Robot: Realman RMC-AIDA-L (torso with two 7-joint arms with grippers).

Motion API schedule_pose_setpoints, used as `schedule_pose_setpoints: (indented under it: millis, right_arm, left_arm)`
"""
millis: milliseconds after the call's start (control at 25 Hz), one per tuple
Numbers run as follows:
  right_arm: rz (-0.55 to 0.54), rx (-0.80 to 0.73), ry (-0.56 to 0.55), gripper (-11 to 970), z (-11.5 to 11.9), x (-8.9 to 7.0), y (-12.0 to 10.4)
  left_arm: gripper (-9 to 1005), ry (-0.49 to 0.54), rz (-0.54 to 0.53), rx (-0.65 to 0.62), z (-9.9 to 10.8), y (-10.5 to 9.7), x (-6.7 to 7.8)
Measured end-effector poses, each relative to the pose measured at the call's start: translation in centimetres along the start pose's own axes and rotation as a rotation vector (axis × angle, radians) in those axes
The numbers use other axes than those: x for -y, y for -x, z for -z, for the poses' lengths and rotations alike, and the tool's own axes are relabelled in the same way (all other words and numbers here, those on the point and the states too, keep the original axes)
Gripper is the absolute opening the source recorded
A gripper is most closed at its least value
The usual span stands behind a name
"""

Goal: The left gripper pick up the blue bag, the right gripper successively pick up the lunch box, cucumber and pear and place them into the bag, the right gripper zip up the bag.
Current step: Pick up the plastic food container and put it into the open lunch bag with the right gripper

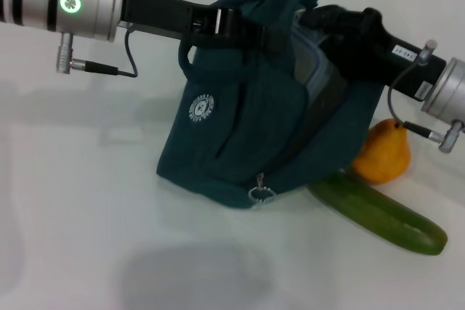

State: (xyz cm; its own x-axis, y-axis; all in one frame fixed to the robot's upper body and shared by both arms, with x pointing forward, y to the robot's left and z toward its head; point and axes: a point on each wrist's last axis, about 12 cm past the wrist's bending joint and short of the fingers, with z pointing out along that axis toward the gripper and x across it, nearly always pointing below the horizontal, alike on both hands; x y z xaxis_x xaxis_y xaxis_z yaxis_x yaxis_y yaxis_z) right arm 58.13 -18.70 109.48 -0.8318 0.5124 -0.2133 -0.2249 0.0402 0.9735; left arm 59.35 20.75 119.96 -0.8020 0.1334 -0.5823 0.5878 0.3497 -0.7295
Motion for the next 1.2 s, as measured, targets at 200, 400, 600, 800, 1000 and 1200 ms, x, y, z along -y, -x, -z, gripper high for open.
schedule_pose_setpoints:
  millis: [200, 400, 600, 800, 1000, 1200]
  right_arm:
    - [0.069, -0.034, -0.018, 95, -0.2, 0.2, -0.3]
    - [0.105, -0.042, -0.035, 95, -0.2, 0.4, -0.4]
    - [0.141, -0.058, -0.032, 95, -0.7, 0.1, -0.3]
    - [0.185, -0.061, -0.035, 95, -1.5, -0.4, 0.4]
    - [0.229, -0.074, -0.053, 95, -2.0, -0.6, 1.0]
    - [0.274, -0.067, -0.054, 115, -1.8, -0.7, 1.4]
  left_arm:
    - [60, -0.029, -0.003, 0.016, 0.0, 0.3, 0.3]
    - [60, -0.032, 0.001, 0.021, 0.2, 0.3, 0.3]
    - [60, -0.029, -0.002, 0.023, 0.3, 0.3, 0.2]
    - [60, -0.009, -0.024, 0.044, 0.5, 0.3, -0.2]
    - [60, -0.001, -0.015, 0.047, 0.6, 0.2, -0.7]
    - [60, 0.004, -0.017, 0.055, 0.6, 0.3, -0.9]
